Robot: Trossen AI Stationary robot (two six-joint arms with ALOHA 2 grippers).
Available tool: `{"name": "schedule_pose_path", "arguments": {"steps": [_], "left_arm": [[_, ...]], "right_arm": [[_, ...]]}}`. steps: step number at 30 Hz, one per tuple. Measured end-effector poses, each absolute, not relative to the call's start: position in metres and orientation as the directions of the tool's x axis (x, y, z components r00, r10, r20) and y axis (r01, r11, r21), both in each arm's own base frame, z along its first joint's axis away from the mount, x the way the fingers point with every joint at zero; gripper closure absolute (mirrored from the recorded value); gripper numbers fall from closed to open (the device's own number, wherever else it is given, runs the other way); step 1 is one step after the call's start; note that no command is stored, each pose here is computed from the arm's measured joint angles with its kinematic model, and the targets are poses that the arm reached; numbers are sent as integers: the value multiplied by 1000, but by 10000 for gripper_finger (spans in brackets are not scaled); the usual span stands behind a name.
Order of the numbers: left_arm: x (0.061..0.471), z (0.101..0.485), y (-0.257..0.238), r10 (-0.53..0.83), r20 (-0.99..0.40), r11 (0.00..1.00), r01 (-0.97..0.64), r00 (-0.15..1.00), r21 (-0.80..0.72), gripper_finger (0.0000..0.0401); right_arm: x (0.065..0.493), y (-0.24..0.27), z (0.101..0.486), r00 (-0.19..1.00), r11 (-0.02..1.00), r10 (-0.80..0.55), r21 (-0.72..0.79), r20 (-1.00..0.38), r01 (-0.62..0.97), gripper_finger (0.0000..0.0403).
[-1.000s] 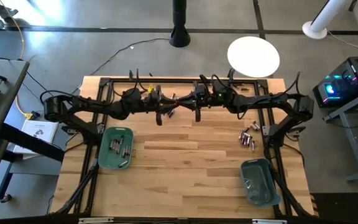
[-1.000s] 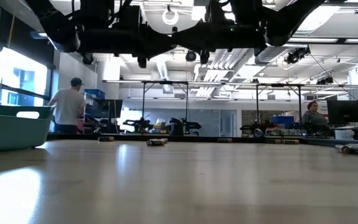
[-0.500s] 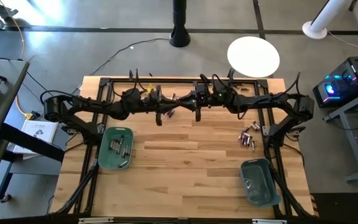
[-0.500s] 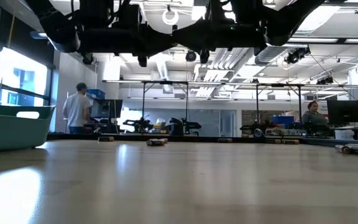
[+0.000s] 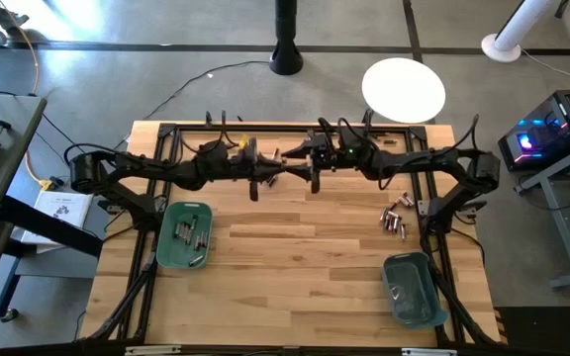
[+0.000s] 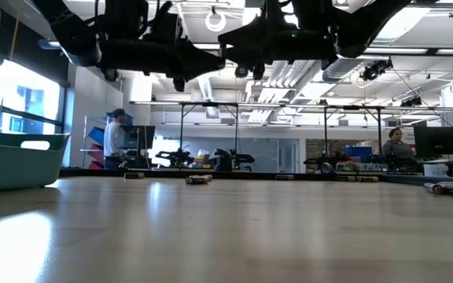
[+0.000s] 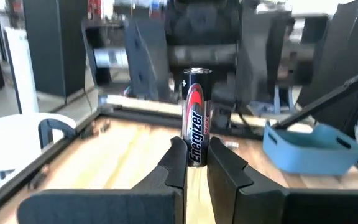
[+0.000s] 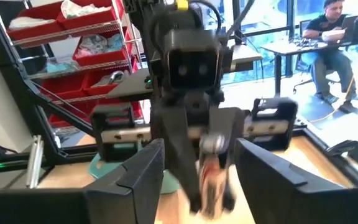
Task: Sort batteries
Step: Put the silver battery into the green bin
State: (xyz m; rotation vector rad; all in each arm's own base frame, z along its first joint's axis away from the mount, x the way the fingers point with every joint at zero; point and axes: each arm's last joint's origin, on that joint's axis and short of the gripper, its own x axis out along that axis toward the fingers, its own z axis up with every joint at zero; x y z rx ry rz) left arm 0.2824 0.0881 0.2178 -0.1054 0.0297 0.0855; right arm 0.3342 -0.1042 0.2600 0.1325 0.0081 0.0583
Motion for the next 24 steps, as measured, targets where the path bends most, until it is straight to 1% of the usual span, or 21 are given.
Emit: {"name": "schedule_pose_path", "arguments": {"steps": [5, 8, 12, 15, 18, 21, 24], "left_arm": [[282, 210, 87, 110, -124, 985, -124, 986, -118, 378], [275, 208, 84, 153, -228, 978, -181, 961, -106, 378], [253, 215, 72, 231, -400, 955, -284, 887, -79, 381], [229, 225, 57, 262, -579, 924, -375, 772, -81, 381], [202, 237, 38, 263, -747, 876, -476, 611, -81, 381], [175, 248, 15, 199, -869, 808, -577, 453, -116, 382], [154, 253, -10, 86, -943, 717, -677, 321, -166, 382]], "right_arm": [[326, -114, 271, 999, 994, -19, 110, 30, 16, 206], [318, -119, 280, 998, 995, -43, 89, 48, 39, 206], [311, -124, 287, 997, 997, -66, 55, 46, 63, 206], [310, -126, 285, 997, 997, -74, 33, 31, 73, 206], [312, -128, 281, 997, 997, -76, -11, 19, 76, 206], [316, -130, 273, 997, 995, -77, -70, 7, 77, 206], [321, -132, 268, 997, 991, -77, -112, 25, 79, 206]]}}
